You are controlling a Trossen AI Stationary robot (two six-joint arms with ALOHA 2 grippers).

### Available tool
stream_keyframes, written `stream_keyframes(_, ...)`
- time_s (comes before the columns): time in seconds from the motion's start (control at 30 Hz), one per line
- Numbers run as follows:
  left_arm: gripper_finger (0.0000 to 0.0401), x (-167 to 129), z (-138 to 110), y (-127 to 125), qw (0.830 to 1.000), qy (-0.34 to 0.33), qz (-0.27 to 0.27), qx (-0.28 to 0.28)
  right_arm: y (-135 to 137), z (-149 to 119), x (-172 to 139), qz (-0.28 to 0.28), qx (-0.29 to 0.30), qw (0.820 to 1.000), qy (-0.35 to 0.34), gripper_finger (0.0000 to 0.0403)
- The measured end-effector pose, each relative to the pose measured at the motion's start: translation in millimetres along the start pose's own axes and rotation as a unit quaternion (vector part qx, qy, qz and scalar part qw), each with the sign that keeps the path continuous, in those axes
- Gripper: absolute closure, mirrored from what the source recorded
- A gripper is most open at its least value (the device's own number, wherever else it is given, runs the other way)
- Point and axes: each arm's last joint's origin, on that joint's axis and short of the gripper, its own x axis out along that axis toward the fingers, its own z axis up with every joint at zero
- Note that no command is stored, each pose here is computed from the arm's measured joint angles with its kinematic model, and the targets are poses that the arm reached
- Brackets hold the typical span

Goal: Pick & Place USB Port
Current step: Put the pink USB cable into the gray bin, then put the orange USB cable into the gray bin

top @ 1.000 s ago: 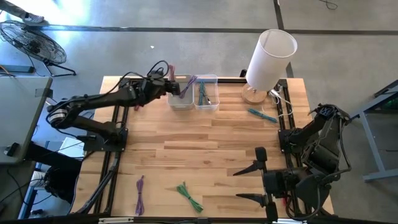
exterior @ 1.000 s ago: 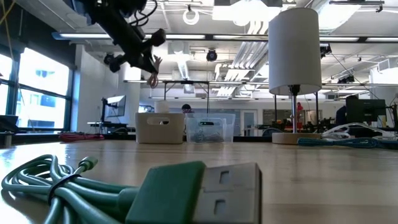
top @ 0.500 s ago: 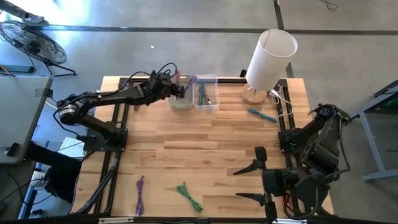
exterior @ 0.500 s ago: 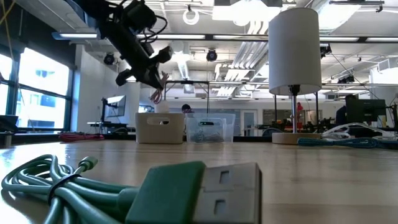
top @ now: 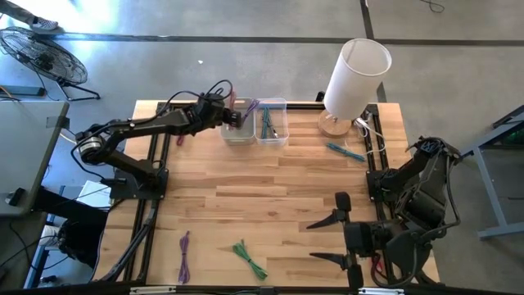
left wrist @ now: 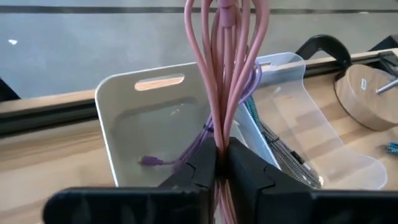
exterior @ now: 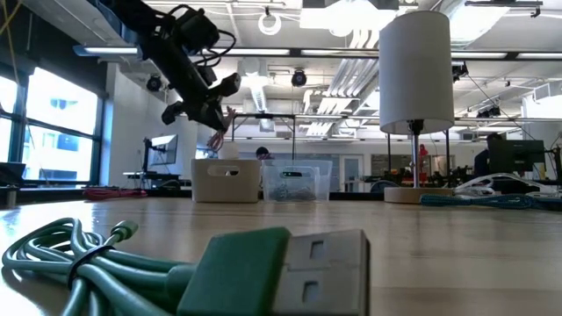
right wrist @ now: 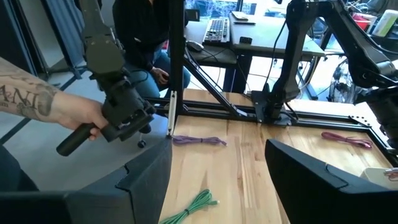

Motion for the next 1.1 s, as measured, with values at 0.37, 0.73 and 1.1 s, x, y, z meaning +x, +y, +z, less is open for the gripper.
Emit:
stream_keyframes(0.37, 0.0316, 3.9, 0.2, 1.2, 1.000, -0.004, 0.006, 0.009, -0.5, -1.3, 0.0, -0.005, -0.005, 1.000, 0.004, 0.0151)
stream_keyframes(0.73, 0.0314, 10.6, 9.7, 1.2, 0.997, -0.006, -0.065, 0.035, -0.7, -2.0, 0.0, -0.005, -0.006, 1.000, 0.007, 0.0151)
stream_keyframes(1.1, 0.0314, -36.0, 41.9, -17.3, 0.911, -0.141, -0.274, 0.273, -2.4, -5.2, -0.2, -0.020, -0.026, 0.999, 0.018, 0.0151)
